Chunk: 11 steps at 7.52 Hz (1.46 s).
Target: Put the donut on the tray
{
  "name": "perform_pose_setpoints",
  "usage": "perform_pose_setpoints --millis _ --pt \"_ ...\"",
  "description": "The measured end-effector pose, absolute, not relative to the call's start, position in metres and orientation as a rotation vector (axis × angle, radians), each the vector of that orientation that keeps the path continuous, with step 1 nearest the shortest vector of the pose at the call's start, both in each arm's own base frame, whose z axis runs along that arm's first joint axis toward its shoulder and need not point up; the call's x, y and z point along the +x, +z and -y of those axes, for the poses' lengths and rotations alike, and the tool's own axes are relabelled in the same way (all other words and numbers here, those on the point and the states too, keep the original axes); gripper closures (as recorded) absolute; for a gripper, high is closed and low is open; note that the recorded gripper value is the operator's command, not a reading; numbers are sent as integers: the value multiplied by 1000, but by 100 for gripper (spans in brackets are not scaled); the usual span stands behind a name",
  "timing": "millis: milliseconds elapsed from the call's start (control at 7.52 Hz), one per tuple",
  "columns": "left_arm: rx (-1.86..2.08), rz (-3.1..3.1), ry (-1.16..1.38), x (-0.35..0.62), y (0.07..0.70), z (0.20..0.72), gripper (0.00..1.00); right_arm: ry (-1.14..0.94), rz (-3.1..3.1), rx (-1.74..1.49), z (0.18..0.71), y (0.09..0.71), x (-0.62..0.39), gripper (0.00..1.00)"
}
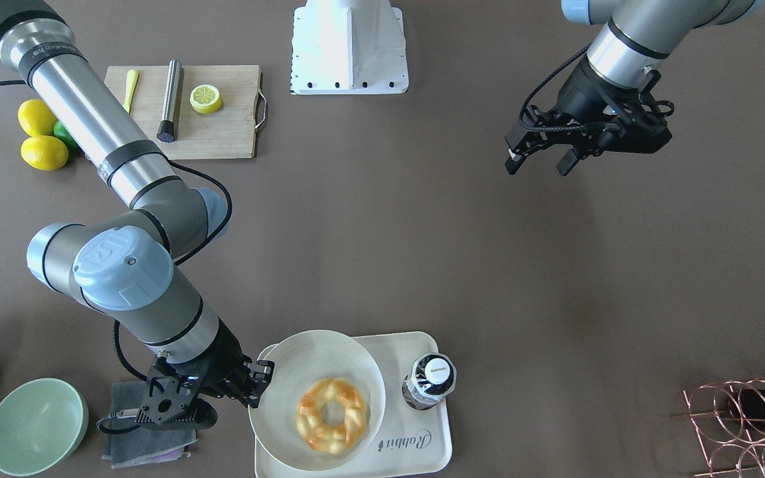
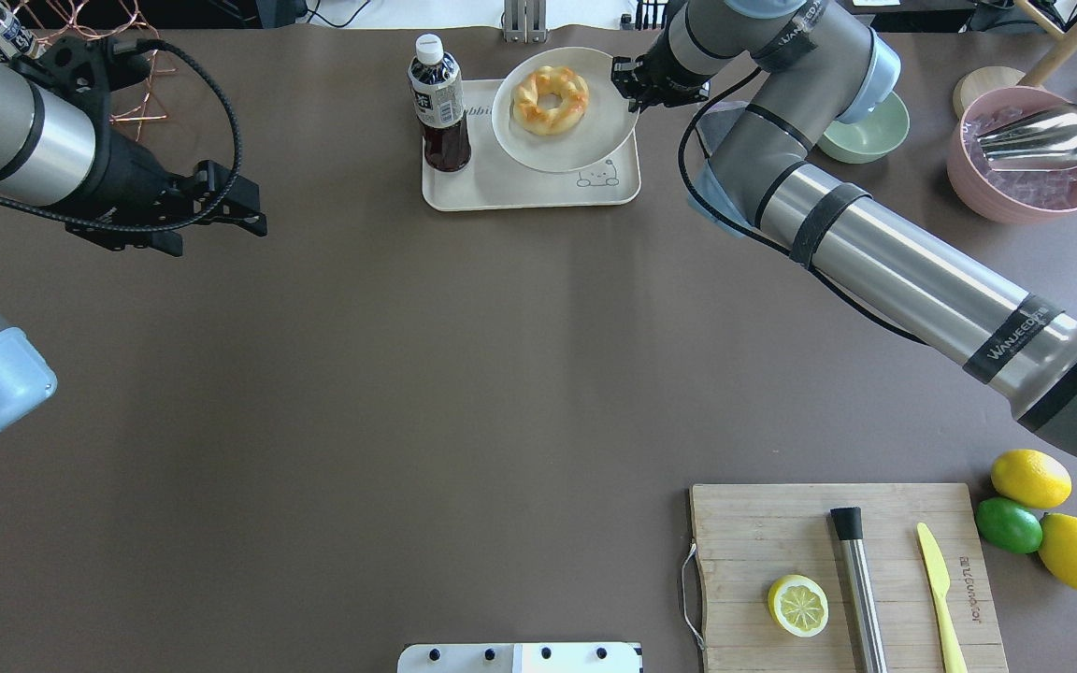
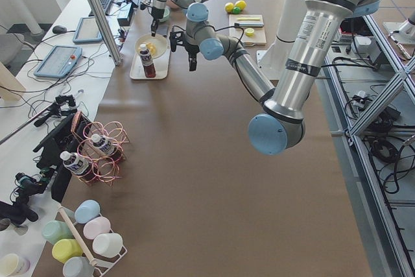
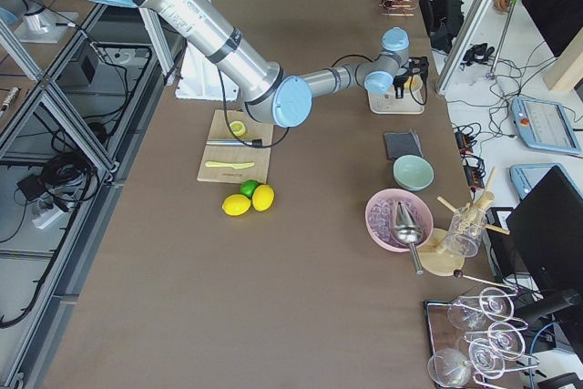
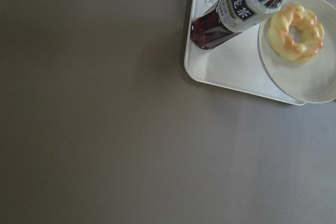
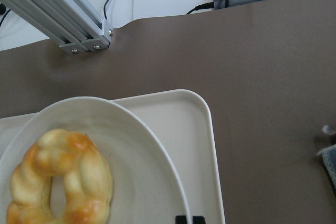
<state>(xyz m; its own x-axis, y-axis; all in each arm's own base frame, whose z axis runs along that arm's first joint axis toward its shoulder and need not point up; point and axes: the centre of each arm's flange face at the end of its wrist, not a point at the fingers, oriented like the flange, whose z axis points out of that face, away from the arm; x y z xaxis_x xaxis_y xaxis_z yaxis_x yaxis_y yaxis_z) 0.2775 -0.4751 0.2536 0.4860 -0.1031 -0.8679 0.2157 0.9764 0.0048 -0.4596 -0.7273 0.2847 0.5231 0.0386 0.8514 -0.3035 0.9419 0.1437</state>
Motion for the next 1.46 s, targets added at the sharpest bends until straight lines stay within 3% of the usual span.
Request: perform_pose_setpoints --millis 797,930,1063,1462 --pt "216 -704 -31 161 441 495 2 211 954 306 713 300 -494 100" --pt "221 -678 -11 142 457 496 2 209 948 307 711 302 -499 38" --pt "223 -657 8 125 472 495 3 211 944 309 710 303 -501 0" --pt "244 -598 59 56 514 484 2 234 942 312 720 301 -484 0"
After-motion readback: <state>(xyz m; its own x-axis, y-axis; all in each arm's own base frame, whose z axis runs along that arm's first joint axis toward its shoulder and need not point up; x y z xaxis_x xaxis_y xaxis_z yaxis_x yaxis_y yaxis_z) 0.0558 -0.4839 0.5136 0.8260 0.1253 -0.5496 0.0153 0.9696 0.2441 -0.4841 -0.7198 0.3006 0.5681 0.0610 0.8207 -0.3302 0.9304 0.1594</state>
